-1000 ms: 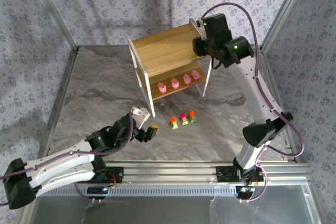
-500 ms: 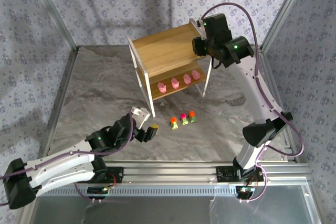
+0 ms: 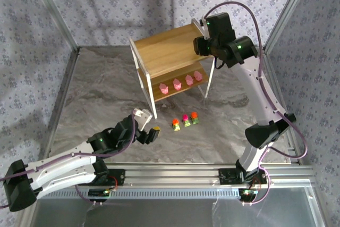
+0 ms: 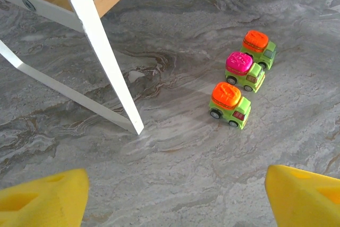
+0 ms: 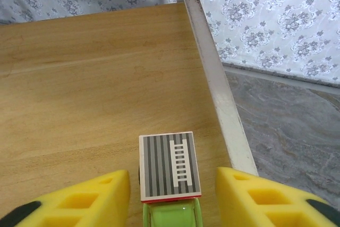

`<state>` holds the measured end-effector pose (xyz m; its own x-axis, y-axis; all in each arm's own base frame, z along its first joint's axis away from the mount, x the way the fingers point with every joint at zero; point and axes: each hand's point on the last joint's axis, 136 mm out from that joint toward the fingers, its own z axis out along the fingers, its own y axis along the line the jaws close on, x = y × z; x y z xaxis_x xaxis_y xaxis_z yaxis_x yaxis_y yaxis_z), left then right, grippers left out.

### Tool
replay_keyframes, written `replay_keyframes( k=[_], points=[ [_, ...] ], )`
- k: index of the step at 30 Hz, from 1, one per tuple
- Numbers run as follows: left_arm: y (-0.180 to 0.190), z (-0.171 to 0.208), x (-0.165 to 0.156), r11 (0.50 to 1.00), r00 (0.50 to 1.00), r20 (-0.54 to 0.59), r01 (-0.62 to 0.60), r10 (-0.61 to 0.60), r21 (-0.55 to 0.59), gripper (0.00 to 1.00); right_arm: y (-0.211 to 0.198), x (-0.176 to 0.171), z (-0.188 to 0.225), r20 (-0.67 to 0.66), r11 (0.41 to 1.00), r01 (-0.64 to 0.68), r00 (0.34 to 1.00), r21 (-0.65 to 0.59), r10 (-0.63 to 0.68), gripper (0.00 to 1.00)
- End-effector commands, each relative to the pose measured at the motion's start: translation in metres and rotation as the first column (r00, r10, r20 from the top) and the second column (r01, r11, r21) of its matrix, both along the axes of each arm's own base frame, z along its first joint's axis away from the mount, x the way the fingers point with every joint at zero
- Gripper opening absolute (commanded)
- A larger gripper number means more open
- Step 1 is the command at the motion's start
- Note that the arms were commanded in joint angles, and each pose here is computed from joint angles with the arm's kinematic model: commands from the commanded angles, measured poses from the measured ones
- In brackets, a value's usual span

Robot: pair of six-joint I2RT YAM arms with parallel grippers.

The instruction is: Place and organize the plastic toys onto the shelf

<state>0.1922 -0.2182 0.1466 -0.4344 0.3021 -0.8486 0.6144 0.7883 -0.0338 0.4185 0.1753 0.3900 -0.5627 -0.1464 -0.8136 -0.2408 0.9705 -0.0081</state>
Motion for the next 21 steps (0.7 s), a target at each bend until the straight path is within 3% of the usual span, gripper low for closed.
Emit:
replay_keyframes(
  k=[1,11,21],
  points=[
    [-0.003,0.003,-0.001,1.000,1.000,0.002,0.011,-0.011,-0.008,0.86,-0.007,-0.004,0.011,0.020,1.000,0.011,1.000,-0.002,-0.011,0.51],
    [-0.007,0.001,-0.003,1.000,1.000,-0.009,0.030,-0.030,-0.008,0.86,-0.012,-0.031,0.027,0.079,0.999,0.027,0.996,0.019,-0.028,0.56],
    [-0.012,-0.002,-0.004,0.999,0.999,-0.023,0.049,-0.049,-0.003,0.86,-0.017,-0.074,0.014,0.097,0.999,0.035,0.995,0.026,-0.038,0.61]
  ],
)
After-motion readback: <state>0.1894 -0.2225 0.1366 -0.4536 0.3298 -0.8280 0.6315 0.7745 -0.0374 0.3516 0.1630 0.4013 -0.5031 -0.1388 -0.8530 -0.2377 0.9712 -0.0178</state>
